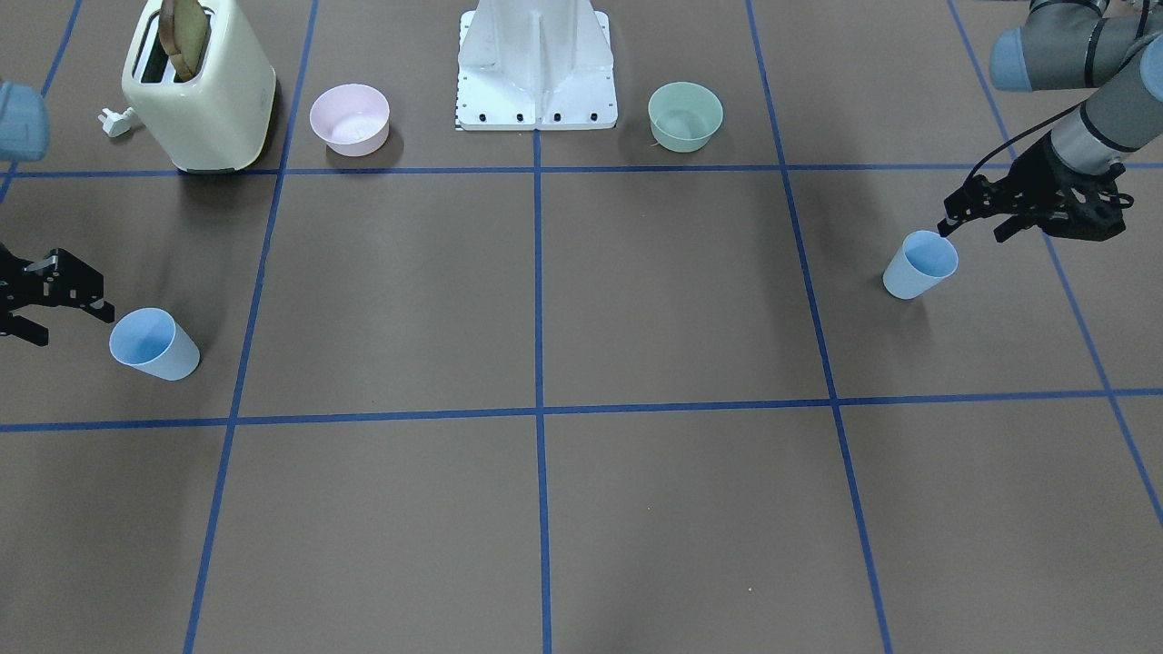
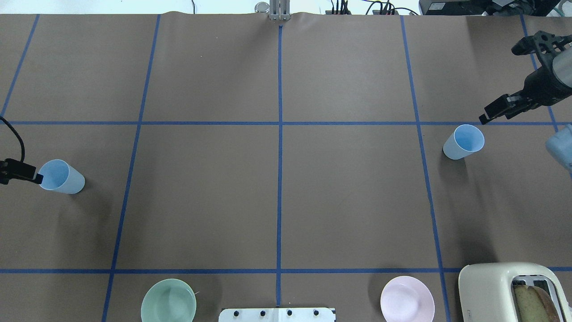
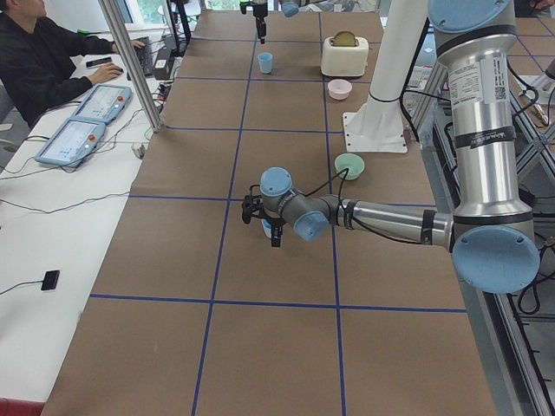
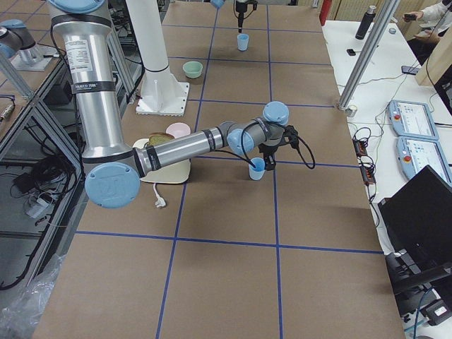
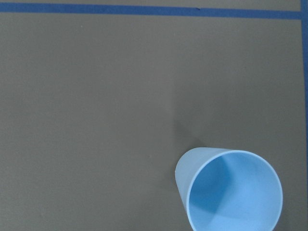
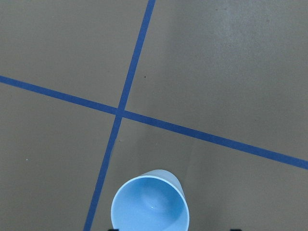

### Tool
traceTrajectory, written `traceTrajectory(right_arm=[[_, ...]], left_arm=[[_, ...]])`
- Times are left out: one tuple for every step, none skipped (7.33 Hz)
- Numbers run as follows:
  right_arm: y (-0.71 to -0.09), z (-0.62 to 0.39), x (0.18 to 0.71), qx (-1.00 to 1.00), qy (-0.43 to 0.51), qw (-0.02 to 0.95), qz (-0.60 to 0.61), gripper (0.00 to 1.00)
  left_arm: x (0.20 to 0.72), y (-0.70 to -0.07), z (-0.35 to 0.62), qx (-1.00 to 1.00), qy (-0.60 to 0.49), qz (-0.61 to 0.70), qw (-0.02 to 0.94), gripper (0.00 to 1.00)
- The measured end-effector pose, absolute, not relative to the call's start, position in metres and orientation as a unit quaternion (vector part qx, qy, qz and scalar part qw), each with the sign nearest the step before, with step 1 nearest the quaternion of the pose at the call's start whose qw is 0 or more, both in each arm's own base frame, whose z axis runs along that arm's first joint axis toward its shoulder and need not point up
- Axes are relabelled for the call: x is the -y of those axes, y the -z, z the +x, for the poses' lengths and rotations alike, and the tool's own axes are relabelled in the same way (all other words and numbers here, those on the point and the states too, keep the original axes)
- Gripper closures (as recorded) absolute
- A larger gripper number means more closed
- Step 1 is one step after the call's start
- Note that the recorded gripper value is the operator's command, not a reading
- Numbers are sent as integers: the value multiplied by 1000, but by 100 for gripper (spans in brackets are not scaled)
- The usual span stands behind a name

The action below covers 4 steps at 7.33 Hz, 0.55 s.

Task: Stack blue cups with both arms
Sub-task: 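Lower the left gripper onto its light-blue cup while the right gripper descends onto the other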

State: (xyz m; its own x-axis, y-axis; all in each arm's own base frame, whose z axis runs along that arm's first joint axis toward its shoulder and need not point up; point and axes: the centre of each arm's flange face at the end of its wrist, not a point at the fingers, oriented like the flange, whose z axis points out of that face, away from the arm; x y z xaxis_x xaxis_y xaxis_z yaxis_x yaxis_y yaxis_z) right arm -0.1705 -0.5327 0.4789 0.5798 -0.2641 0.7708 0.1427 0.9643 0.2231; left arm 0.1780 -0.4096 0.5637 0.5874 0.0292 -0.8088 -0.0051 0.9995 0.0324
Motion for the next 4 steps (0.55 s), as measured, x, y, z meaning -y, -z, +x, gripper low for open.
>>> traceTrajectory(right_arm=[[-479,-171,533,444,115,886,68,18],[-479,-171,532,444,116,886,68,18],[-480,-172,532,443,116,886,68,18],[-480,-173,532,443,117,886,69,18]], left_arm=[[412,-561,181,-456,-8,12,890,23],[417,-559,185,-458,-6,11,889,23],[424,-560,189,-458,-4,10,889,24],[430,-563,194,-457,-2,10,889,25]])
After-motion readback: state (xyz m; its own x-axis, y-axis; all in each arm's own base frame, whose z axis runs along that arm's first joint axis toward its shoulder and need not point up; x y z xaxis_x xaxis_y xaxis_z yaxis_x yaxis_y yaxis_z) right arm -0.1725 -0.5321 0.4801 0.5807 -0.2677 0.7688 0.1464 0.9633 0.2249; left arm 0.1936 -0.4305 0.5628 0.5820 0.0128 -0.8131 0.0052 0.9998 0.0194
